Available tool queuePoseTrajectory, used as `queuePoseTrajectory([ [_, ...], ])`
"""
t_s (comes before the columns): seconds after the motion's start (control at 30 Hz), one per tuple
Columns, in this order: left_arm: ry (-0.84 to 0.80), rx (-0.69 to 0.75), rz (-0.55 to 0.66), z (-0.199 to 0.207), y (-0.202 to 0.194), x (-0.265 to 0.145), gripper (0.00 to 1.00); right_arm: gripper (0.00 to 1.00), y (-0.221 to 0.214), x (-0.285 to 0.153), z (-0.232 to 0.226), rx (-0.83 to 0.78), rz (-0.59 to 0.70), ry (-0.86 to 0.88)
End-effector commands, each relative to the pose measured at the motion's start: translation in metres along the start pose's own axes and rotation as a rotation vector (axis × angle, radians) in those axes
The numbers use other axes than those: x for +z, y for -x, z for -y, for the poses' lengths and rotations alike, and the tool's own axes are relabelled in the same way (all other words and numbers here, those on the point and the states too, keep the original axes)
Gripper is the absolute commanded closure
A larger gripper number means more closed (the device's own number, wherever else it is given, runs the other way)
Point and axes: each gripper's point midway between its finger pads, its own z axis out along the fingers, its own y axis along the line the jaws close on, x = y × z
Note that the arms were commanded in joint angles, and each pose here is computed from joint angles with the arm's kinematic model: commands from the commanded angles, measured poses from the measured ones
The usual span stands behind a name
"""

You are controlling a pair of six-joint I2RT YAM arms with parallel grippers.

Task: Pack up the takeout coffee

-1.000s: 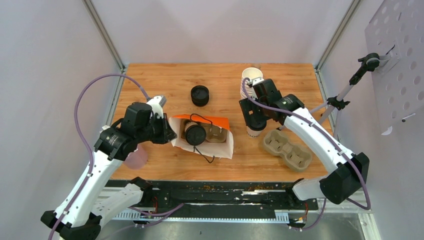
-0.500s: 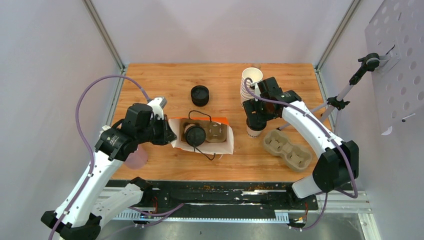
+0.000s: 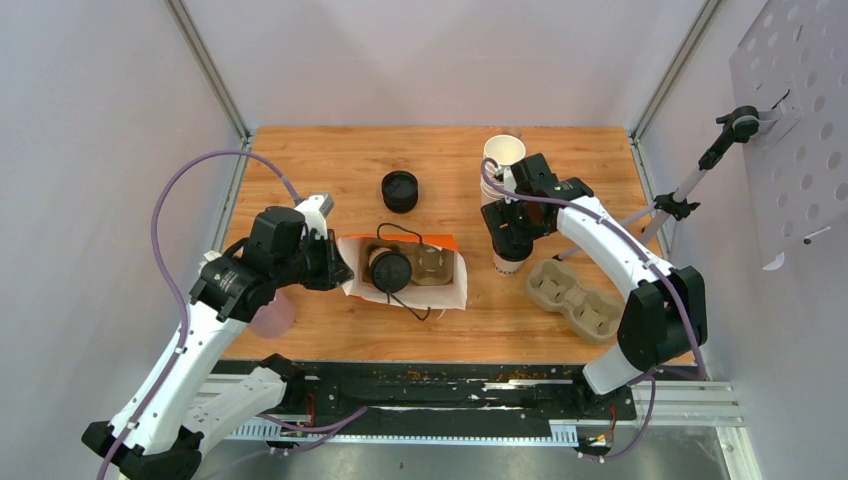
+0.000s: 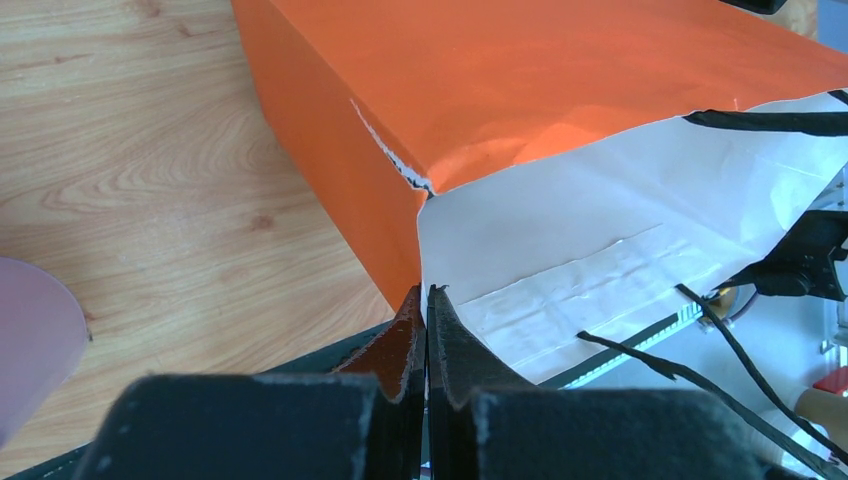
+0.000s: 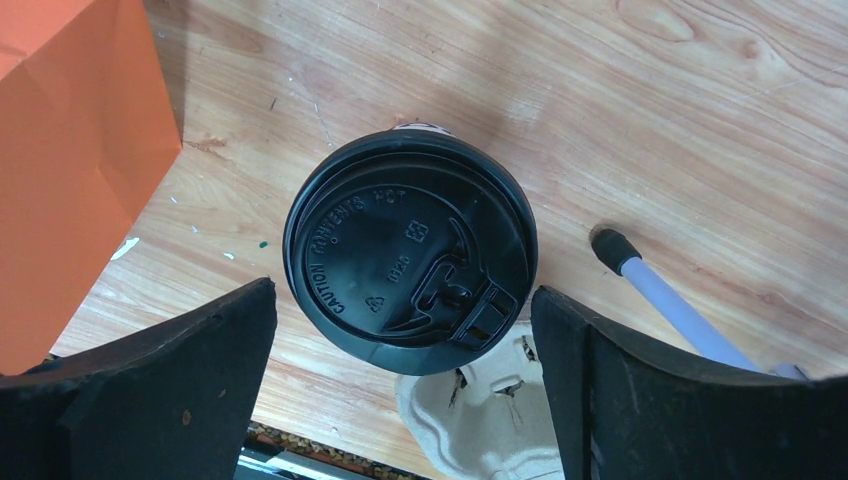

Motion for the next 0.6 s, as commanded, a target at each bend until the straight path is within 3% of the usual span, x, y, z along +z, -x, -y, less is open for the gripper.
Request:
queuePoseTrajectory([
  [0.0,-0.019,0.028,0.032,0.004,0.009,-0.003,1.0,0.02,0.026,-0.006,0.001,-0.017,0.08,0.006],
  [0.23,-0.015,0.029,0.031,0.003,0.009,-0.002,1.0,0.02,0.034,-0.01,0.001,-0.009,0.11,0.007],
  [0.57,-0.014,0.03,0.027,0.003,0.009,0.0,1.0,0.11,0.028,0.002,0.001,-0.01,0.069,0.007],
])
